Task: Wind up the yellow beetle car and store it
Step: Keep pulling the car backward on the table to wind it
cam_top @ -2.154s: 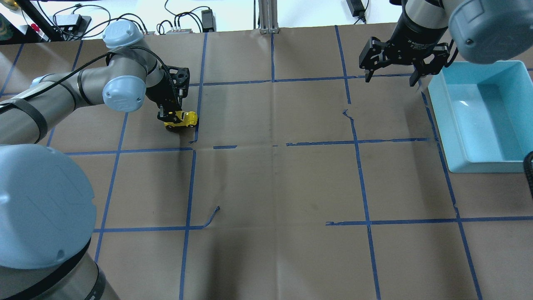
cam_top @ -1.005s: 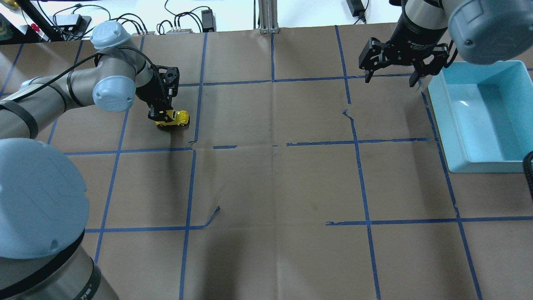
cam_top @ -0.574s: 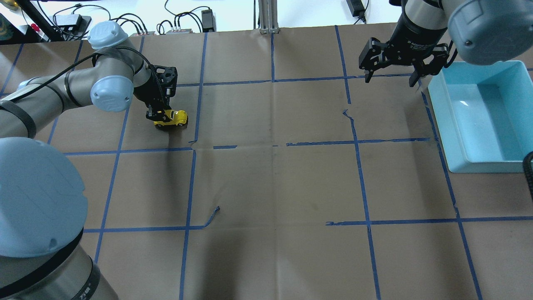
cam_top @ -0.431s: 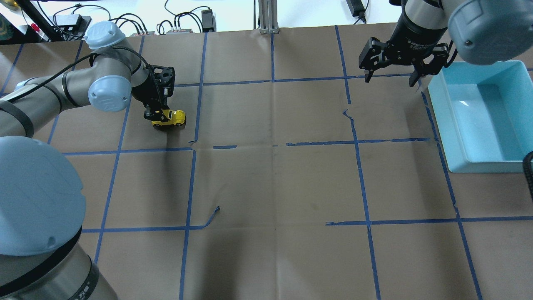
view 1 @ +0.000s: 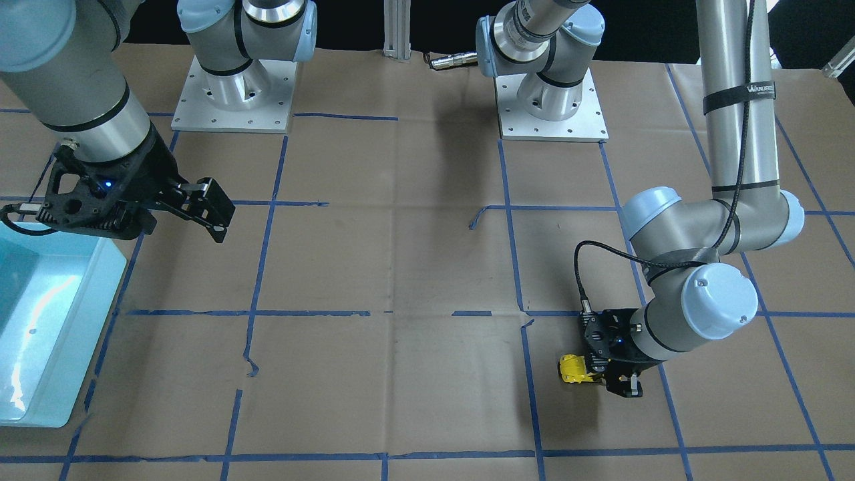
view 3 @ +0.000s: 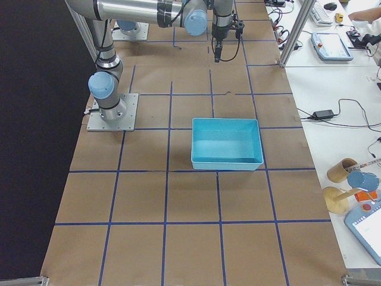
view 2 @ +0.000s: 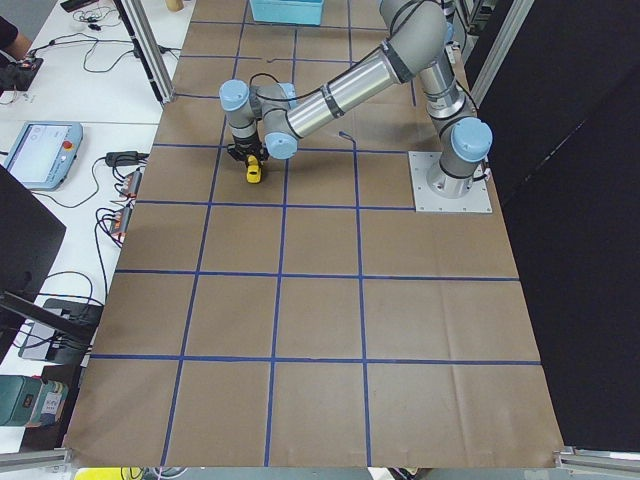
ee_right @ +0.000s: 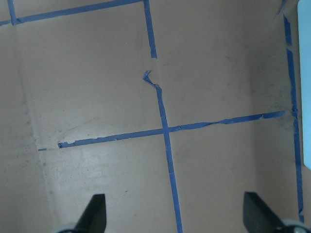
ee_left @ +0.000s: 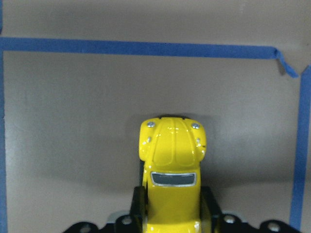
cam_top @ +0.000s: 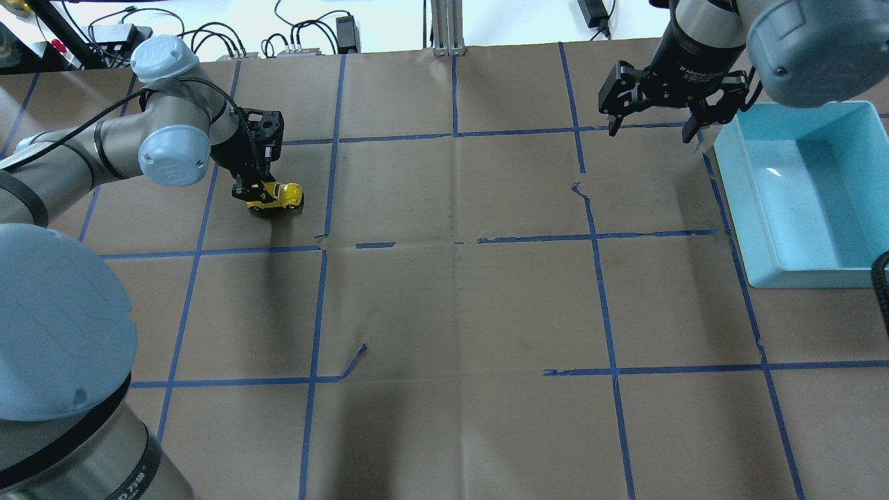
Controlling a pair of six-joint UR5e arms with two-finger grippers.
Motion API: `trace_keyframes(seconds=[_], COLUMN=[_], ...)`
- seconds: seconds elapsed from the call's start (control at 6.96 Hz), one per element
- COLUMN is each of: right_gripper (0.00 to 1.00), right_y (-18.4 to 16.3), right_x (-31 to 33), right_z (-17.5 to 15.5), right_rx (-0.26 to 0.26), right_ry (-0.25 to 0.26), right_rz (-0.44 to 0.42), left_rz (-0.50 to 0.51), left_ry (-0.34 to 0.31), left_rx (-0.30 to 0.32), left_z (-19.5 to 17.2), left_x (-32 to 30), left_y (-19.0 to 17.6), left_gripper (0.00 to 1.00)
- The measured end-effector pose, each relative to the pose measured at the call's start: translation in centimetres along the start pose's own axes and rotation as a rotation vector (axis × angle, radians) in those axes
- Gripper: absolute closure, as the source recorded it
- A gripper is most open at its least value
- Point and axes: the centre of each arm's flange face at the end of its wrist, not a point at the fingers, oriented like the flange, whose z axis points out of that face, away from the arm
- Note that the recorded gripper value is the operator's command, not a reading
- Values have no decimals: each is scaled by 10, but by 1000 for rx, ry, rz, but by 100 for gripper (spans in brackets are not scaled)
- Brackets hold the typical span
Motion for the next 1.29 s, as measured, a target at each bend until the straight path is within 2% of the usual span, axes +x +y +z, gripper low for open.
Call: trace_keyframes(seconds=[1.29], right_gripper=[0], right_y=[-1], right_x=[0], right_z=[0], right_rx=[5], right_ry=[2], right_rz=[-10], left_rz=[-3], left_ry=[-1], left_rx=[0], left_z=[0], left_x=[-1], left_y=[23], left_gripper=[100])
